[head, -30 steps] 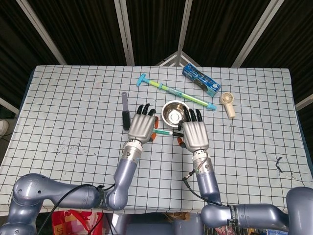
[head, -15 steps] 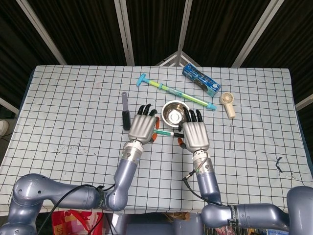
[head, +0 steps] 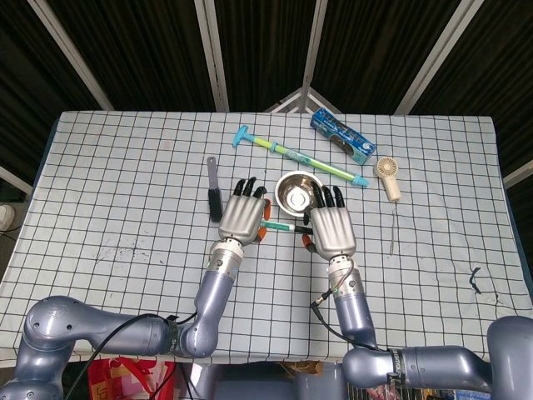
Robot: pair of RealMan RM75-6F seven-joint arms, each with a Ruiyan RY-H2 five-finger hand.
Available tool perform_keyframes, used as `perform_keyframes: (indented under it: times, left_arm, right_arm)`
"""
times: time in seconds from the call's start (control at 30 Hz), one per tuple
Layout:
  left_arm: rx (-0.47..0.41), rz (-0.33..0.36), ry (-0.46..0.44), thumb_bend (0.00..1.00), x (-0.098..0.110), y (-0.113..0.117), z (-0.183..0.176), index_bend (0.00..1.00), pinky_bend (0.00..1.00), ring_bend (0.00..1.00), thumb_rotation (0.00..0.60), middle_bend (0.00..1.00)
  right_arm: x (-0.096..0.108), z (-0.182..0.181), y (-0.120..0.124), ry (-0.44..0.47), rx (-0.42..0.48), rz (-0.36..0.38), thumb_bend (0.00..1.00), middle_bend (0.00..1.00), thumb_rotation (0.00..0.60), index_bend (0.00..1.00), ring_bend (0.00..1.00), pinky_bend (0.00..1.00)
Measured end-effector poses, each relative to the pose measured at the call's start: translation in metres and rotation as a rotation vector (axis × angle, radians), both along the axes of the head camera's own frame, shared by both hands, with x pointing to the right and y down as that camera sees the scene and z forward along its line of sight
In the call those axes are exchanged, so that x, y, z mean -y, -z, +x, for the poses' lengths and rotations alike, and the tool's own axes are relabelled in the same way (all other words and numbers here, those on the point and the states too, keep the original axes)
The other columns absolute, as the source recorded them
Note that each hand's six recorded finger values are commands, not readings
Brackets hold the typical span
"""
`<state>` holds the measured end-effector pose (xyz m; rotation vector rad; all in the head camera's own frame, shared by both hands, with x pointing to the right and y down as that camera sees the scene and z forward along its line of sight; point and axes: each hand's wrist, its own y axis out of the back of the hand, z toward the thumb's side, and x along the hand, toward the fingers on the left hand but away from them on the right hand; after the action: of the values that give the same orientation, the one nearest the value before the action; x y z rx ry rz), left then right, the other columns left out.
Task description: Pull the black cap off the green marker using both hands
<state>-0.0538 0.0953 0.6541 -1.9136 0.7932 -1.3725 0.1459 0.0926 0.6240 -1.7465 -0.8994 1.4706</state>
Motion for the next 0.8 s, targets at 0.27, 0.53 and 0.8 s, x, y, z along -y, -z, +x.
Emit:
perform_keyframes:
  times: [0.27, 0.53, 0.8]
  left_arm:
    - [-0.003, -0.001, -0.003, 0.54, -0.0010, -0.0008, 0.0013, 0.68, 0.00, 0.00, 0.600, 0.18]
    - [-0.009, -0.001, -0.006, 0.54, -0.0015, -0.0009, 0.0025, 0.68, 0.00, 0.00, 0.600, 0.19]
    - [-0.009, -0.002, -0.005, 0.54, -0.0021, -0.0005, 0.0021, 0.68, 0.00, 0.00, 0.600, 0.19]
  right_arm:
    - [0.0000, -0.0013, -0.0015, -0.001, 0.000, -0.004, 0.36, 0.05, 0.600, 0.56, 0.08, 0.00]
    - [0.0003, -0.0006, -0.0012, -0.006, 0.005, -0.004, 0.38, 0.05, 0.600, 0.60, 0.09, 0.00]
    - [0.0001, -0.0014, 0.0013, -0.005, 0.012, 0.002, 0.43, 0.06, 0.600, 0.64, 0.09, 0.00]
